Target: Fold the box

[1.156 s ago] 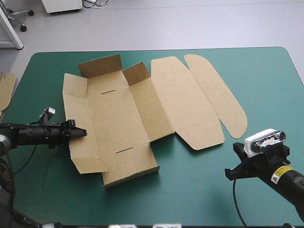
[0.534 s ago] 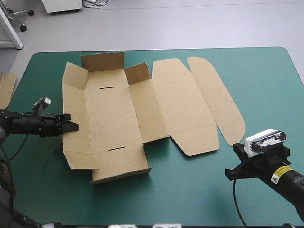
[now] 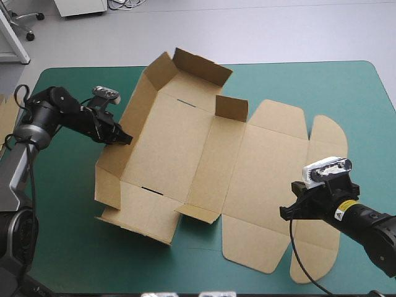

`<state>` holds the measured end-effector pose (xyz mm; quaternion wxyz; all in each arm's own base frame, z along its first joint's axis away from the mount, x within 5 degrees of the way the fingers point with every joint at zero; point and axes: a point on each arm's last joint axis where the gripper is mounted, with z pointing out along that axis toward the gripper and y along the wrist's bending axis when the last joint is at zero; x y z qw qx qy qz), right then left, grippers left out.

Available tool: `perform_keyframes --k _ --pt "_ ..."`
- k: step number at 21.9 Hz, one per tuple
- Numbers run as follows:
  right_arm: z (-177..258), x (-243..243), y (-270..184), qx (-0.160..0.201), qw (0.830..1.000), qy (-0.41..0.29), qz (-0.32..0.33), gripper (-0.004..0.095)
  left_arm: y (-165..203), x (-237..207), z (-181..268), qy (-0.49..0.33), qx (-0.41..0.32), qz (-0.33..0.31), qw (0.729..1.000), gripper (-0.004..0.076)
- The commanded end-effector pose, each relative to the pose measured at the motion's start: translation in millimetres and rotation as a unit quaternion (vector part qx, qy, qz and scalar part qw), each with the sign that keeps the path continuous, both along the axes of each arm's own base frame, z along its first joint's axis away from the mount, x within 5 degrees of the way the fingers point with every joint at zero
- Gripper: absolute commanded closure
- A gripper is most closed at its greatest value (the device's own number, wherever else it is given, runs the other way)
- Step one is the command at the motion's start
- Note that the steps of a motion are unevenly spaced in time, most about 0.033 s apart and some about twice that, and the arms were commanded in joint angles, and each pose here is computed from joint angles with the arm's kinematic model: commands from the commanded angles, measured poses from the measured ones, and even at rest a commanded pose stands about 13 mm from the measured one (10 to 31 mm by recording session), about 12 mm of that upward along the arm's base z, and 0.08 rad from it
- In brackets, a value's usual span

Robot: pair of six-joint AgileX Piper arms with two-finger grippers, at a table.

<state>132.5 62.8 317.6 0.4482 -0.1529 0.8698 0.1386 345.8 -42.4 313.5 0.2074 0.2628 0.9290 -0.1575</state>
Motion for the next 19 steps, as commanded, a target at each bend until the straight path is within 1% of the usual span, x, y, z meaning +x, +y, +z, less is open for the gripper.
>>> perform_keyframes --k 1,2,5,8,9,11,14,17,19 --pt "12.3 12.0 5.3 0.021 0.999 -0.044 0.002 0.0942 -29.3 -3.5 44.8 -0.097 0.025 -0.039 0.994 0.0738" --pt "9.8 15.4 7.8 0.019 0.999 -0.036 0.008 0.0942 -43.2 -2.3 54.2 -0.139 0.07 -0.059 0.986 0.0738" --pt "8.4 17.4 8.8 0.014 0.999 -0.034 0.011 0.0942 -54.7 1.5 57.2 -0.193 0.145 -0.074 0.968 0.0738" --pt "8.4 17.5 8.8 0.014 0.999 -0.035 0.011 0.0942 -57.6 9.0 54.3 -0.222 0.194 -0.077 0.953 0.0738" --pt "8.4 17.5 8.8 0.013 0.999 -0.036 0.012 0.0942 -58.5 11.3 53.3 -0.228 0.198 -0.077 0.95 0.0738" --pt "8.2 17.3 8.8 0.012 0.999 -0.034 0.012 0.0942 -60.5 17.6 57.4 -0.266 0.199 -0.077 0.94 0.0738" --pt "7.3 16.7 8.7 0.01 0.999 -0.029 0.013 0.0942 -72.0 14.0 60.4 -0.277 0.202 -0.113 0.932 0.0738" --pt "10.8 15.5 8.6 0.007 1.0 -0.021 0.016 0.0942 -94.5 5.1 60.7 -0.289 0.204 -0.17 0.92 0.0738" --pt "17.9 15.9 8.6 0.007 0.999 -0.031 0.017 0.0942 -106.2 -3.2 65.2 -0.298 0.201 -0.189 0.914 0.0738"
